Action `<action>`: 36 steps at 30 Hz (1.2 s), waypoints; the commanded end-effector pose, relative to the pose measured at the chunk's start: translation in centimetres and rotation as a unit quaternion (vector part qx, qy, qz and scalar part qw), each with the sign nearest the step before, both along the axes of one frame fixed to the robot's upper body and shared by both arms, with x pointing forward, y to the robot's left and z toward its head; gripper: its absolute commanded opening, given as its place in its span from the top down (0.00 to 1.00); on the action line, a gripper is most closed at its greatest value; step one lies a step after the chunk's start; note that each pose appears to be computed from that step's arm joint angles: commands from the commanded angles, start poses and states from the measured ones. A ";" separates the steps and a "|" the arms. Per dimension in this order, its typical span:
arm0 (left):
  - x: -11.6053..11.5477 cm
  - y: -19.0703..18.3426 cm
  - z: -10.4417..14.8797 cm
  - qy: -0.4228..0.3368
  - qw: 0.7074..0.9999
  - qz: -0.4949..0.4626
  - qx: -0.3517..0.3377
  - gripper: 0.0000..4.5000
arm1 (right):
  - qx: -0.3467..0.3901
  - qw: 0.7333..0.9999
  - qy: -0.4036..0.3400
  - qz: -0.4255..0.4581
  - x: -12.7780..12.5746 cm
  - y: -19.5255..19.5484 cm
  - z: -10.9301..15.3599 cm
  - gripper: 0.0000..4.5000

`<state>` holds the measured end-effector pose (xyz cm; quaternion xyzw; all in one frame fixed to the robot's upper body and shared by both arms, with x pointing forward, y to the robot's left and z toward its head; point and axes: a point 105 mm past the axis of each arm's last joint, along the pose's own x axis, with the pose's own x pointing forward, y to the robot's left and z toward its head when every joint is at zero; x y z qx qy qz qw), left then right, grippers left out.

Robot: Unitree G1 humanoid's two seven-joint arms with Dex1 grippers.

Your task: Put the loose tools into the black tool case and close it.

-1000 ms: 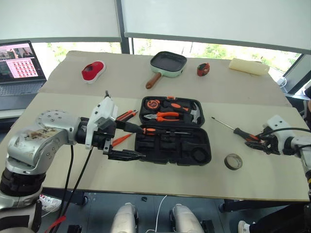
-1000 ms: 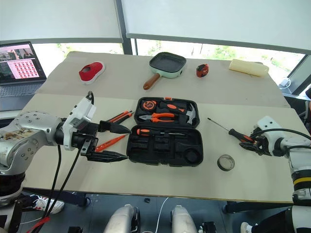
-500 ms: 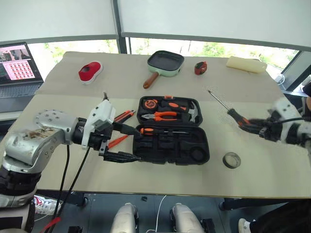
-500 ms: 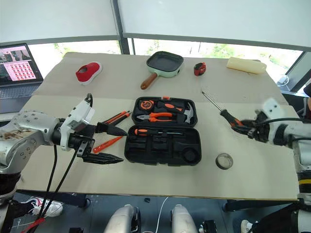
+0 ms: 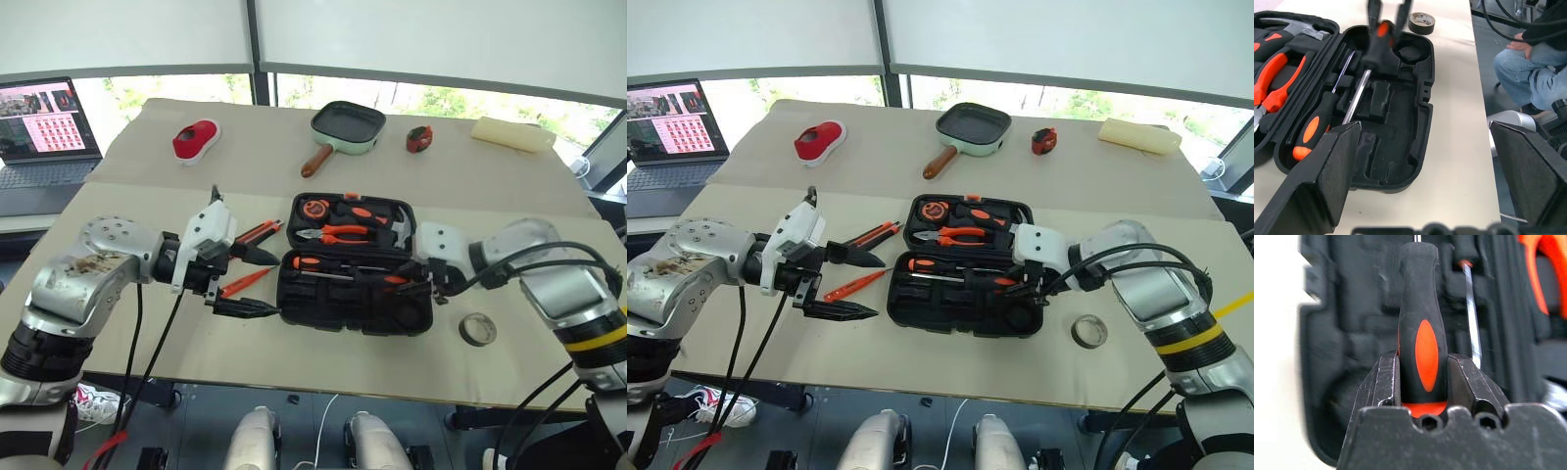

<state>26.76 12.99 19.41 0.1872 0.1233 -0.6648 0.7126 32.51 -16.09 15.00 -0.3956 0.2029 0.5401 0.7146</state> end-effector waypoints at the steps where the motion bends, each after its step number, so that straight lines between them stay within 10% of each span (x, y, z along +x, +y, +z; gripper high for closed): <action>1: 0.0 0.1 0.7 -0.024 1.000 -0.002 -0.002 0.00 | -0.013 0.999 -0.036 0.000 1.2 -0.7 1.2 0.78; 18: 0.3 0.0 0.9 -0.038 0.999 0.004 -0.004 0.00 | -0.009 1.000 -0.014 0.025 0.8 0.2 -0.6 0.78; 27: 0.5 -0.2 0.9 -0.040 0.999 0.001 -0.006 0.00 | 0.066 0.997 0.003 0.026 -0.1 2.2 2.2 0.05; 36: 0.6 -0.2 0.9 -0.042 0.999 0.000 -0.007 0.00 | 0.104 0.994 0.011 -0.008 0.3 3.0 2.0 0.01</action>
